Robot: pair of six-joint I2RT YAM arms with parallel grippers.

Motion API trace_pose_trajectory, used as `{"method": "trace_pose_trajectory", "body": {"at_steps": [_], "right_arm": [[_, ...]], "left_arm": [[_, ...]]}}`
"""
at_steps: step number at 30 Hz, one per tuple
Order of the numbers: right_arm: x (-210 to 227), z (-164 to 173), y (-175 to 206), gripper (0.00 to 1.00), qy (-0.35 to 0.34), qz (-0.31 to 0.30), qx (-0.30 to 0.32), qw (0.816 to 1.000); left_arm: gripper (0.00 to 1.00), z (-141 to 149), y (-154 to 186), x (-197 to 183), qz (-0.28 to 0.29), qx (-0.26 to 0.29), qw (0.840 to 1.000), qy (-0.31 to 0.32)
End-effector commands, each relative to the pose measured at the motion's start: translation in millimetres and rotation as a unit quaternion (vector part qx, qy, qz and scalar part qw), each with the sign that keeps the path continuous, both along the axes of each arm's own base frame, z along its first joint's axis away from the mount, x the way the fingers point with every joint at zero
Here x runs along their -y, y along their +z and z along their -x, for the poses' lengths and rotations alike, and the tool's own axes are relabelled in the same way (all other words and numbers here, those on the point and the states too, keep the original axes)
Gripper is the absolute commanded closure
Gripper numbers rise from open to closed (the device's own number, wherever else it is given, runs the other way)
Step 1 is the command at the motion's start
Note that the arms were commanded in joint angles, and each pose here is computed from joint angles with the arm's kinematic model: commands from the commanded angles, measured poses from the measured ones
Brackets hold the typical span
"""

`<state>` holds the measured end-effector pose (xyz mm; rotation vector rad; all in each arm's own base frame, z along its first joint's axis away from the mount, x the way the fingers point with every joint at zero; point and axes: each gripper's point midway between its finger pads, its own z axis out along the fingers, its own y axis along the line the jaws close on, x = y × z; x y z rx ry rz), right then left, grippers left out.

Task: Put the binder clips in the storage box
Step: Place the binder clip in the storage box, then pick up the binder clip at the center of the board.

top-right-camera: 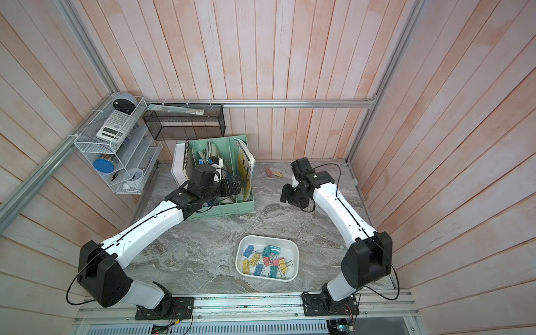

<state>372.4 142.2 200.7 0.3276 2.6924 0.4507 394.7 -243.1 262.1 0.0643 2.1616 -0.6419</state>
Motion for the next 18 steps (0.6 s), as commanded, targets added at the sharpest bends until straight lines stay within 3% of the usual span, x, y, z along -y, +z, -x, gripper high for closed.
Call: {"method": "trace_pose_trajectory", "body": {"at_steps": [1, 5, 9, 18], "right_arm": [[51, -65, -5, 0.42, -0.123, 0.024, 0.040, 0.991], [93, -116, -28, 0.43, -0.176, -0.002, 0.007, 0.984], [127, -150, -62, 0.43, -0.177, -0.002, -0.025, 0.984], [140, -200, -111, 0.43, -0.158, -0.044, -0.036, 0.986]], "left_arm": [[0.00, -2, 21, 0, 0.007, 0.023, 1.000, -0.004], [0.00, -1, 24, -4, 0.005, 0.022, 1.000, 0.000], [0.00, 2, 24, -9, -0.005, 0.025, 1.000, 0.005], [0.00, 4, 20, -17, -0.022, 0.023, 0.999, 0.018]]}}
